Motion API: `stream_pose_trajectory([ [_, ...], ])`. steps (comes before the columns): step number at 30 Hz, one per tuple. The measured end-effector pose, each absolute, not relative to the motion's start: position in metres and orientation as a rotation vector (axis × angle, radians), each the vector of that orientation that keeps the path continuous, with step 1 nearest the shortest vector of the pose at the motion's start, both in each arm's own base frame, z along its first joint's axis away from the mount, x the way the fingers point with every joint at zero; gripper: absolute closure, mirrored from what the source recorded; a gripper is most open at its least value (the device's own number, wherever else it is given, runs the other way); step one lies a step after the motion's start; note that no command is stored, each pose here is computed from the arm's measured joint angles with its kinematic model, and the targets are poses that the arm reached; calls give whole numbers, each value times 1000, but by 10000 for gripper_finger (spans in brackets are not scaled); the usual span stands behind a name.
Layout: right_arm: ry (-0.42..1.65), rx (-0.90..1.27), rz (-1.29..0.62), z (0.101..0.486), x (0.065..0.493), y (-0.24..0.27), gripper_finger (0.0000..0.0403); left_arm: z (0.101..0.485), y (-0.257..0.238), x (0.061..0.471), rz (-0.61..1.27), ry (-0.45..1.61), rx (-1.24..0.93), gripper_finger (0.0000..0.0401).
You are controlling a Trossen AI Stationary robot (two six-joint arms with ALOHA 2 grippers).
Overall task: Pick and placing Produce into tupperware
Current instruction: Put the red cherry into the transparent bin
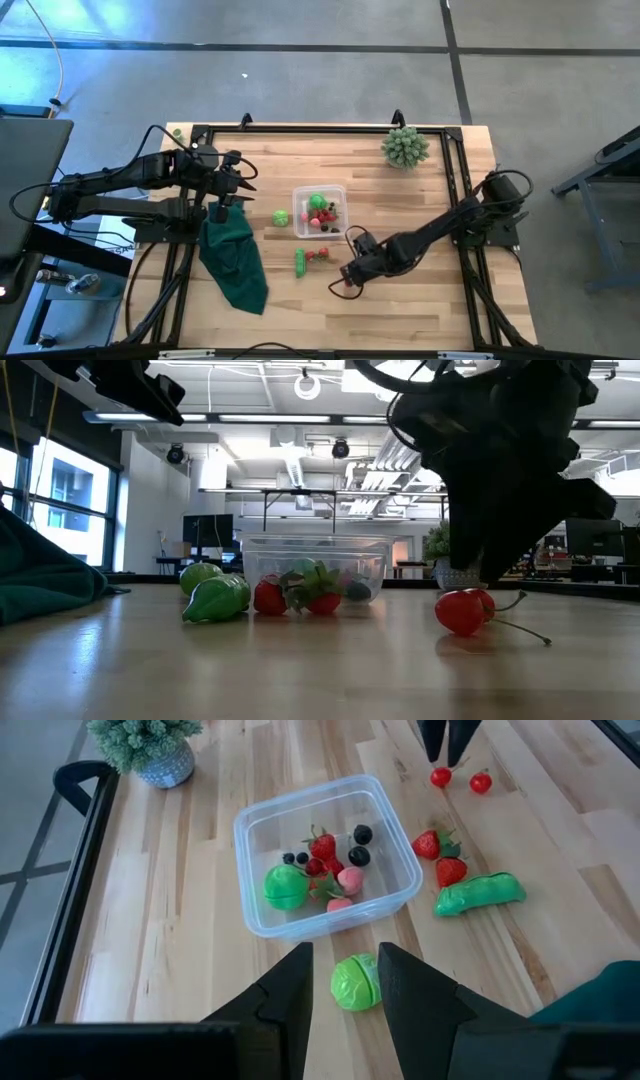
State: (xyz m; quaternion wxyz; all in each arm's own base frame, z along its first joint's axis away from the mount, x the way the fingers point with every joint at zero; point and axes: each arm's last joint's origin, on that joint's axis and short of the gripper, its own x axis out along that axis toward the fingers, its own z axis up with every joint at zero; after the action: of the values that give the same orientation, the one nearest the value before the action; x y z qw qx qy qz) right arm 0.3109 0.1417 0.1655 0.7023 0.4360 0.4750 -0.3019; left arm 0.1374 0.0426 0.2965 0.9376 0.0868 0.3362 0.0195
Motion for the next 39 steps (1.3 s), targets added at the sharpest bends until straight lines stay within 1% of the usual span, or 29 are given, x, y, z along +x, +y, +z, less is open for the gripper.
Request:
stream_pose_trajectory([
  [5,1006,1050,-737,165,312,141,272,296,43,137,40,686,177,295],
  [8,1002,1059,-744,160,315,142,263,297,43,137,40,686,178,295],
  [13,1031,1070,-770,149,317,143,223,296,43,137,40,687,177,295],
  [18,1021,1077,-807,147,316,142,179,297,43,137,40,687,177,295],
  [22,1027,1074,-815,146,315,142,162,297,43,137,40,686,177,295],
  [32,1053,1043,-817,138,317,143,161,296,43,137,40,687,177,295],
  [39,1069,1010,-795,137,317,143,187,296,43,137,40,687,177,295],
])
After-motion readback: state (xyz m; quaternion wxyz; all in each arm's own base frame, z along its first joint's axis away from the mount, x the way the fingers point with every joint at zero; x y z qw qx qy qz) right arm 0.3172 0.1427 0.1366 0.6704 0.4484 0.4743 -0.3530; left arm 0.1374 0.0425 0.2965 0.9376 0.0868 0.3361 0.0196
